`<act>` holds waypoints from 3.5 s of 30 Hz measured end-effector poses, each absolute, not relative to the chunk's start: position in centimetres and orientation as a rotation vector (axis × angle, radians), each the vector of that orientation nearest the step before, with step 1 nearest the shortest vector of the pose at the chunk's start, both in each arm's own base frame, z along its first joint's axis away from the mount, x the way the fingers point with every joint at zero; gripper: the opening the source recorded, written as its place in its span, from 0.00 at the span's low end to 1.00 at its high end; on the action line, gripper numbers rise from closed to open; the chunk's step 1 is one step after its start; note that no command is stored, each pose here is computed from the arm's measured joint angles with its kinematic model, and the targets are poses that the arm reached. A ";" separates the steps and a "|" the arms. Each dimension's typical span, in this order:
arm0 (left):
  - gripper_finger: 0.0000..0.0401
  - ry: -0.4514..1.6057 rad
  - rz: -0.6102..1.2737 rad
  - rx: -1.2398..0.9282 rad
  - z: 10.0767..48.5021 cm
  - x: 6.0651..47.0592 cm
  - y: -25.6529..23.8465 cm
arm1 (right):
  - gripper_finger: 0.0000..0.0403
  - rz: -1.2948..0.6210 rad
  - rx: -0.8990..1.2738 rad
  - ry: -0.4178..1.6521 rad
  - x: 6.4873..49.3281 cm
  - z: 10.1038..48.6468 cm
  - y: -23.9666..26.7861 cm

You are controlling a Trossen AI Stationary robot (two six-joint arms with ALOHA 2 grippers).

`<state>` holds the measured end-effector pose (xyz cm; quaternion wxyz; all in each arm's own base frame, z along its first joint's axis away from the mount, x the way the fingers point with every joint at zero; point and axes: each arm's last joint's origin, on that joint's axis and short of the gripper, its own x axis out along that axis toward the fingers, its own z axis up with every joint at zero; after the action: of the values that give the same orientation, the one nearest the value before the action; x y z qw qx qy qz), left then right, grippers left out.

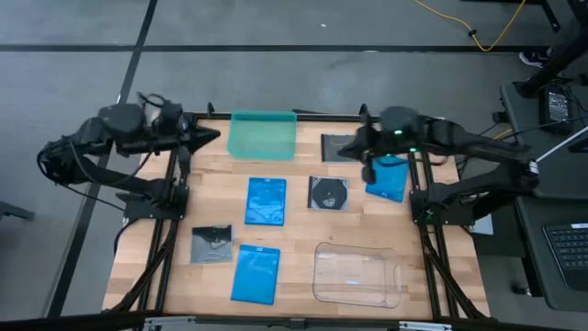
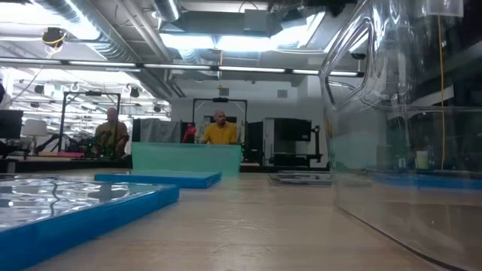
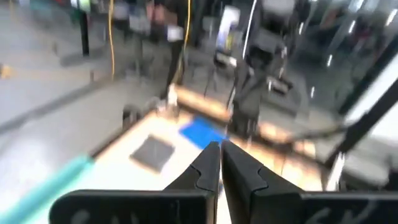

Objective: Pick & place jewel cases by type
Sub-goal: Put the top left dark blue CD case into the light blue bin

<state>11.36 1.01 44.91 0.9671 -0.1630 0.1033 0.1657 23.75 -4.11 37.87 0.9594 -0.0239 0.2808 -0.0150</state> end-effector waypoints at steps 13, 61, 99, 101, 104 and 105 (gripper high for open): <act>0.03 0.865 0.609 -0.435 29.8 12.6 1.3 | 0.02 0.025 0.085 0.809 32.8 23.5 -5.6; 0.15 0.796 0.430 -0.872 10.6 19.3 2.1 | 0.02 0.075 0.263 0.943 39.5 9.4 -5.7; 0.42 0.794 0.474 -0.872 11.7 18.5 2.1 | 0.02 0.075 0.211 0.906 39.8 9.4 -5.9; 0.47 0.786 0.477 -0.887 11.8 18.6 2.1 | 0.02 0.075 0.211 0.907 39.8 9.4 -5.9; 0.52 0.782 0.482 -0.906 11.8 18.6 2.1 | 0.02 0.076 0.211 0.908 39.8 9.4 -5.9; 0.54 0.781 0.484 -0.915 11.8 18.6 2.1 | 0.02 0.075 0.212 0.907 39.8 9.4 -6.0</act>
<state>18.58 2.12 11.78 0.7973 -0.4260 0.3635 0.2253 39.78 -5.95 9.43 0.8927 0.1022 0.4373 0.0363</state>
